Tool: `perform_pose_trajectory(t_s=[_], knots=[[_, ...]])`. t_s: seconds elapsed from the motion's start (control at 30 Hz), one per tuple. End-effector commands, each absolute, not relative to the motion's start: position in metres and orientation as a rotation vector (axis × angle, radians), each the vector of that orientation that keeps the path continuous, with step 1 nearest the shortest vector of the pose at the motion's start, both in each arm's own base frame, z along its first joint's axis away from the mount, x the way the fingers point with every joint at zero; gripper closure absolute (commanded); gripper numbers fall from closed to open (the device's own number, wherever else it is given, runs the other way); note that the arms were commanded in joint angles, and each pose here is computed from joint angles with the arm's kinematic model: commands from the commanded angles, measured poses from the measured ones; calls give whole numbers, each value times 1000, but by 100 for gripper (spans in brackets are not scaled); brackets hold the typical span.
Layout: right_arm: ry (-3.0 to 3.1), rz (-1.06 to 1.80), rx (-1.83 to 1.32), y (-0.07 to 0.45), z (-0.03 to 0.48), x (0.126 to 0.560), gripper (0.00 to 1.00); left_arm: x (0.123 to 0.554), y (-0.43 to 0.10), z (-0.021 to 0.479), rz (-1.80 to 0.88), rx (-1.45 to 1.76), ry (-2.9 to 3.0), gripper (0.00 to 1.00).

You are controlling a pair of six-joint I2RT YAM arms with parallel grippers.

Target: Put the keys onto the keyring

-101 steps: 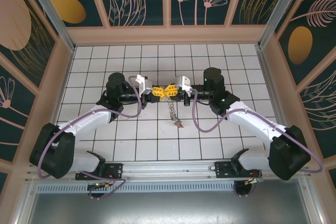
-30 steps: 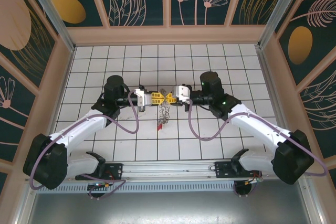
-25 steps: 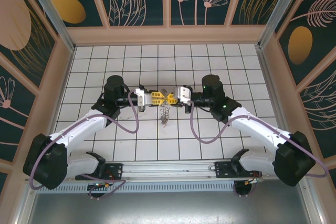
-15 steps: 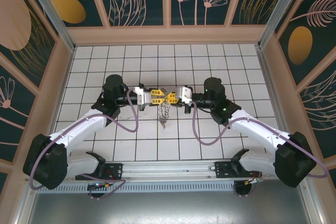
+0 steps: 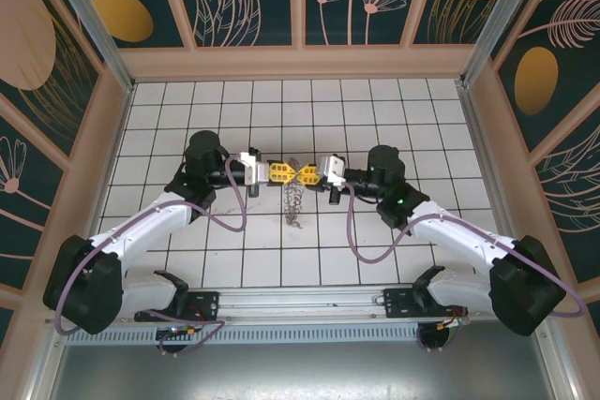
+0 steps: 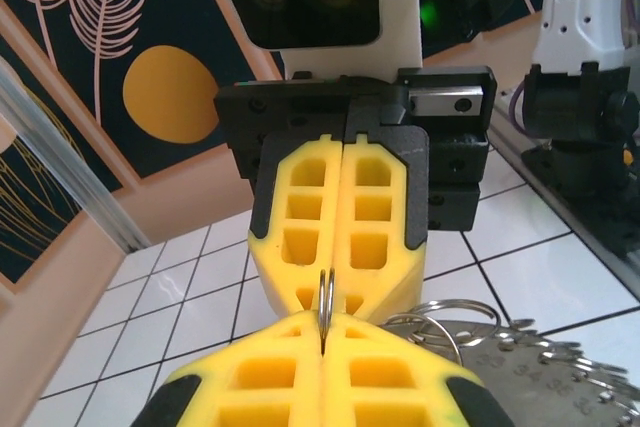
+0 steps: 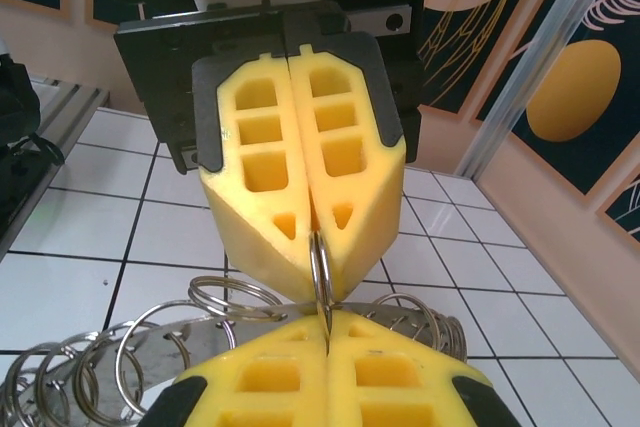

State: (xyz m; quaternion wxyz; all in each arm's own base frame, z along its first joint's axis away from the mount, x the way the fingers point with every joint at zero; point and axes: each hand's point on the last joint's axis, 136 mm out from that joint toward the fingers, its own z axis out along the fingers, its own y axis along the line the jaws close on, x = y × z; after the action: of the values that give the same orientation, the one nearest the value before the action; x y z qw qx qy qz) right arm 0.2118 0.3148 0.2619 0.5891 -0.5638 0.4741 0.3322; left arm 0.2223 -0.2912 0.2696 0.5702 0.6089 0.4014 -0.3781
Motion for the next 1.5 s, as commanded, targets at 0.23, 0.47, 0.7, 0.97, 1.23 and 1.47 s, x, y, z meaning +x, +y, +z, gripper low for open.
perform_pose_trajectory(t_s=[0.23,0.47,0.7,0.97,1.23,1.47], knots=[[1109,671,-1453,306,248,210,78,224,-289,275,-704,1506,874,100],[1155,633,-1424,288,251,218,71,231,-285,270,-585,1554,875,100],[1387,670,-1093,247,258,262,63,241,-279,263,-418,1589,853,100],[1215,594,-1444,283,249,222,65,231,-284,269,-489,1610,789,100],[1089,587,-1413,311,276,222,70,223,-288,273,-591,1595,784,100],[1060,626,-1446,323,275,213,72,219,-288,284,-644,1532,775,100]])
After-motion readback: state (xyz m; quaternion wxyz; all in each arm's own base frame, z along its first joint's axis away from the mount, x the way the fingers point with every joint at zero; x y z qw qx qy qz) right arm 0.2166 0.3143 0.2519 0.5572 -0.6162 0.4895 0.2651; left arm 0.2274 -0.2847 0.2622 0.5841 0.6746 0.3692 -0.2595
